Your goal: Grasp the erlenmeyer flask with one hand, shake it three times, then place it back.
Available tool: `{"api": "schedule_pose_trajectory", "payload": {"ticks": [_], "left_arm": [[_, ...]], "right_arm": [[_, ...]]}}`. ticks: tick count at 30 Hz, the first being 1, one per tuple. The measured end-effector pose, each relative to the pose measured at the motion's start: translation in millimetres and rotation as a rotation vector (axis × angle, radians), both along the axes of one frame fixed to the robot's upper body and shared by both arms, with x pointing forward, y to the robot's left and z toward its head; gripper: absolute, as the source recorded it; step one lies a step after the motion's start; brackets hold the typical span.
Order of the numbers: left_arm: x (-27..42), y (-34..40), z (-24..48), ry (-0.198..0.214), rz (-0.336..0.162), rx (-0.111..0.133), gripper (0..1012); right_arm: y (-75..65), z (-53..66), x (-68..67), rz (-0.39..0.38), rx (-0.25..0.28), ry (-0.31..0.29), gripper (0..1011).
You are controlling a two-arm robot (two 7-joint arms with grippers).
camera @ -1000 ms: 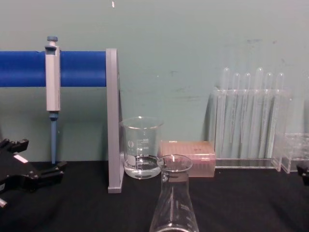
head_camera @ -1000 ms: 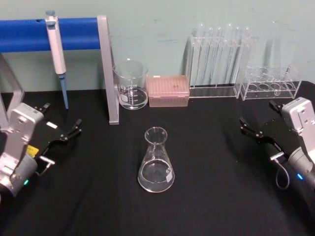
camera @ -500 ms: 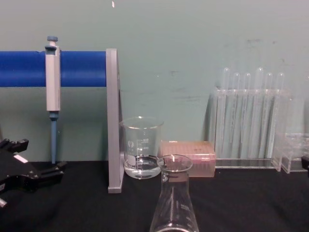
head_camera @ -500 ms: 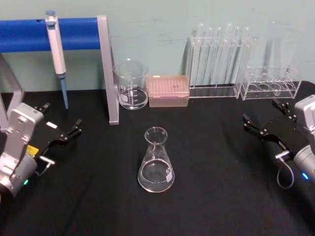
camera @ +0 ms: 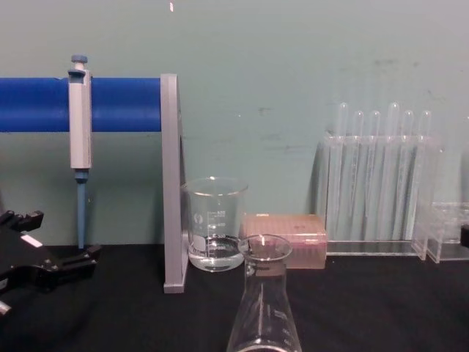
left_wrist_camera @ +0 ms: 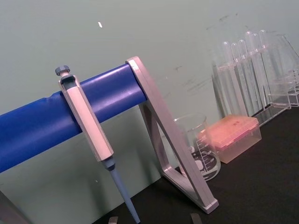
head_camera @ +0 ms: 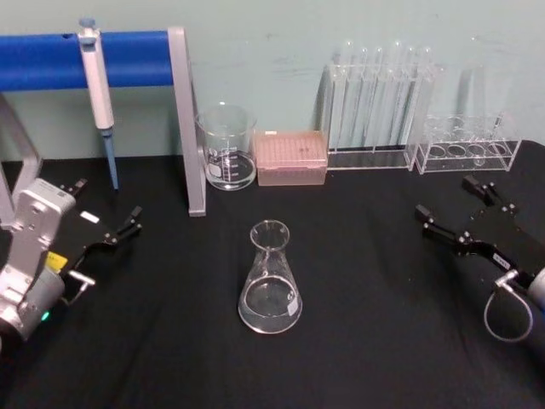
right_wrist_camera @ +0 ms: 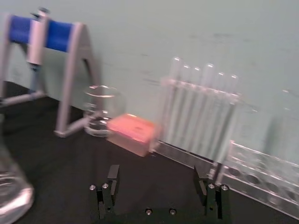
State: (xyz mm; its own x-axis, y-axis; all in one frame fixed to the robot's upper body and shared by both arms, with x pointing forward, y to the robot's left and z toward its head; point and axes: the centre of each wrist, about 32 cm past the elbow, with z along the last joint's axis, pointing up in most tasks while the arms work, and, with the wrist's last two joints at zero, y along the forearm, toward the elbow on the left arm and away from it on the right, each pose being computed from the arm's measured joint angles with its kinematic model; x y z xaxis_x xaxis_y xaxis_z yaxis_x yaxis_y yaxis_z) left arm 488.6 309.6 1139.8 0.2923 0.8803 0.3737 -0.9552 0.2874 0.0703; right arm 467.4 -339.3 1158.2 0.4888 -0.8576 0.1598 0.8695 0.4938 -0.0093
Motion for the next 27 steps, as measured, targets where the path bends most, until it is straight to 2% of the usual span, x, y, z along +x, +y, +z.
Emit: {"api": "schedule_pose_trajectory", "payload": {"ticks": [9,15,27], "left_arm": [[0.0,0.0,0.0,0.000,0.000,0.000,1001],[0.0,0.0,0.0,0.000,0.000,0.000,1001],[0.0,0.0,0.0,0.000,0.000,0.000,1001]], "right_arm": [[-6.0,14.7,-4.5,0.192,0.018,0.004,1003],[-2.0,19.1,-1.2,0.303,0.017,0.012,1003],[15.6,14.1,11.7,0.451,0.020,0.053,1003]]}}
